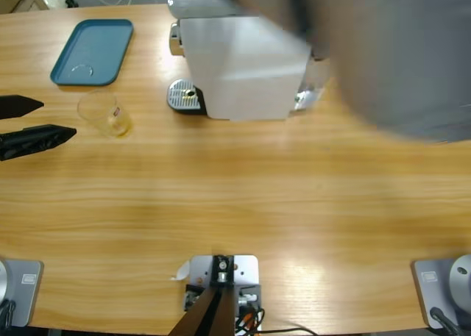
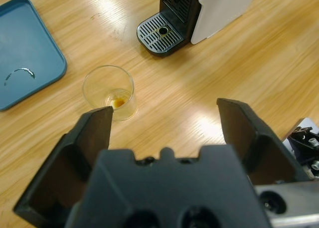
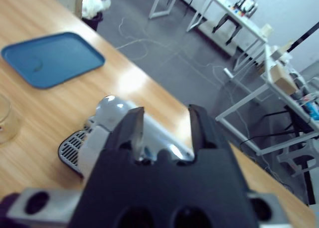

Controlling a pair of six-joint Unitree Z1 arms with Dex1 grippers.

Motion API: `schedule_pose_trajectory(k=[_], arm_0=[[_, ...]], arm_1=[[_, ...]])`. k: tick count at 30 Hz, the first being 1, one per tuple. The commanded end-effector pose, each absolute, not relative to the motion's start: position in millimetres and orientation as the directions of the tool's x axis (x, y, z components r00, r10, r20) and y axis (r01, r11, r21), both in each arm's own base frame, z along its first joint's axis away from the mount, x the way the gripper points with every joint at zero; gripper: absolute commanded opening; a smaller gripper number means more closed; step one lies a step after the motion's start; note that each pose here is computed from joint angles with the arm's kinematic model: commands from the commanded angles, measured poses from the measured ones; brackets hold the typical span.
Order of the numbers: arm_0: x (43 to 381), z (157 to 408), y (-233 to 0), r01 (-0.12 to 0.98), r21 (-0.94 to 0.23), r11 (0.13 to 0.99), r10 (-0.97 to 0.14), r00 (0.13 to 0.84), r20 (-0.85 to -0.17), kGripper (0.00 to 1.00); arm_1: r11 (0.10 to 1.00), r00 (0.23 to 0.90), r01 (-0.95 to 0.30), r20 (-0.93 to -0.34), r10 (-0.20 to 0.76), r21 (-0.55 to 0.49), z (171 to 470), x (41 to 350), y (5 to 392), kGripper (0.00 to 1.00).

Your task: Pour coffee

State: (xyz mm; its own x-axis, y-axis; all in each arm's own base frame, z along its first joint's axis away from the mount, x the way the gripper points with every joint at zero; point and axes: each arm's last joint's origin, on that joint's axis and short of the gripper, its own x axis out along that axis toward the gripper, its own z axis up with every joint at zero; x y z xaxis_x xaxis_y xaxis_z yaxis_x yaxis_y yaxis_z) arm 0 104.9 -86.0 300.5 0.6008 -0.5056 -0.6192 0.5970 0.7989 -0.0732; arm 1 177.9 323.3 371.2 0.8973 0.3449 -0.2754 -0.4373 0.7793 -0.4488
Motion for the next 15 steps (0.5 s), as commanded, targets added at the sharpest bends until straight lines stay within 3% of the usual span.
schedule_pose_trajectory(k=[1,4,5,8,10,15], arm_0=[[103,292,-87,0.605,-0.088,0.791,-0.512,0.577,-0.636,0.964],[104,291,-86,0.587,-0.070,0.807,-0.488,0.594,-0.640,0.952],[107,290,-85,0.554,-0.037,0.832,-0.443,0.621,-0.647,0.958],[122,283,-91,0.502,0.035,0.864,-0.347,0.644,-0.681,0.959],[131,279,-98,0.491,0.061,0.869,-0.311,0.638,-0.704,0.959],[150,275,-107,0.434,0.048,0.900,-0.288,0.672,-0.682,0.954]], arm_1=[[0.749,0.774,-0.606,-0.414,0.478,-0.269,434,123,213,0.966],[0.730,0.666,-0.668,-0.554,0.500,-0.143,419,99,164,1.000],[0.724,0.638,-0.681,-0.576,0.511,-0.113,411,92,151,1.000],[0.695,0.559,-0.719,-0.609,0.564,-0.016,381,67,110,0.998],[0.694,0.548,-0.720,-0.626,0.555,-0.015,366,60,97,0.981],[0.691,0.526,-0.722,-0.664,0.531,-0.019,340,56,90,0.918]])
